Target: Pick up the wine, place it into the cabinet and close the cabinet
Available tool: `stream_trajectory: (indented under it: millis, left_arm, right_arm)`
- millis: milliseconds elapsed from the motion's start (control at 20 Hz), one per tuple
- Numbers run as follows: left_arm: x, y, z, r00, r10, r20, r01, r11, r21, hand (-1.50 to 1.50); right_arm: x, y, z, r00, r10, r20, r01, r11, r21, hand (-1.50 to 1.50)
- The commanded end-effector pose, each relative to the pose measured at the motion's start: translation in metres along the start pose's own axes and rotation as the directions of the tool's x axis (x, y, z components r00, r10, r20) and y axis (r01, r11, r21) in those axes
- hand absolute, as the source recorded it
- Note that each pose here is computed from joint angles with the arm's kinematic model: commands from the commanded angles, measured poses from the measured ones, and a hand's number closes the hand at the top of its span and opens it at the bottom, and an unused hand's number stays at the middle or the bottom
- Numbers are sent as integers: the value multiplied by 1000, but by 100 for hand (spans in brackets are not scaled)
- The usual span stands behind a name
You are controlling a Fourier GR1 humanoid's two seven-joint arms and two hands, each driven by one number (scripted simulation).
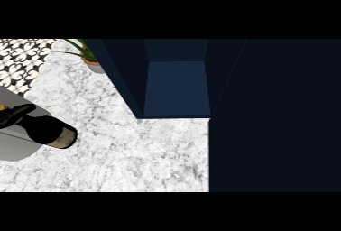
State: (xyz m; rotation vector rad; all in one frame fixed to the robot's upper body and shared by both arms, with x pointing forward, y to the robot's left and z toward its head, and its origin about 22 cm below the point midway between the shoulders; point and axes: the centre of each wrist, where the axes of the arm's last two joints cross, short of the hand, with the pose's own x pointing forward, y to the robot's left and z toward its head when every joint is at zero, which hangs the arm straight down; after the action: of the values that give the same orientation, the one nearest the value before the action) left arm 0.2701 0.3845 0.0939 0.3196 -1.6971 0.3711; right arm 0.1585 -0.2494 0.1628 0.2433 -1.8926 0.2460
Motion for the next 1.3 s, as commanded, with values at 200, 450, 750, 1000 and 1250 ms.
stream_trajectory:
  millis: [200,450,750,1000,1250]
  left_arm:
    - [-44,25,15,992,-15,-127,27,995,95,-150]
    - [-66,41,31,989,-48,-140,59,995,77,-150]
    - [-77,51,34,987,-38,-155,50,996,75,-150]
    - [-92,52,41,983,-25,-184,39,997,72,-150]
    - [-92,58,32,981,-4,-193,19,997,73,-150]
  right_arm:
    - [12,6,13,1000,-13,19,13,1000,15,-150]
    - [7,7,-4,999,-27,24,26,999,18,-150]
    - [10,4,2,1000,-12,14,12,1000,20,-150]
    - [5,14,2,1000,-18,17,18,999,36,-150]
    - [13,11,-2,1000,-16,13,16,1000,21,-150]
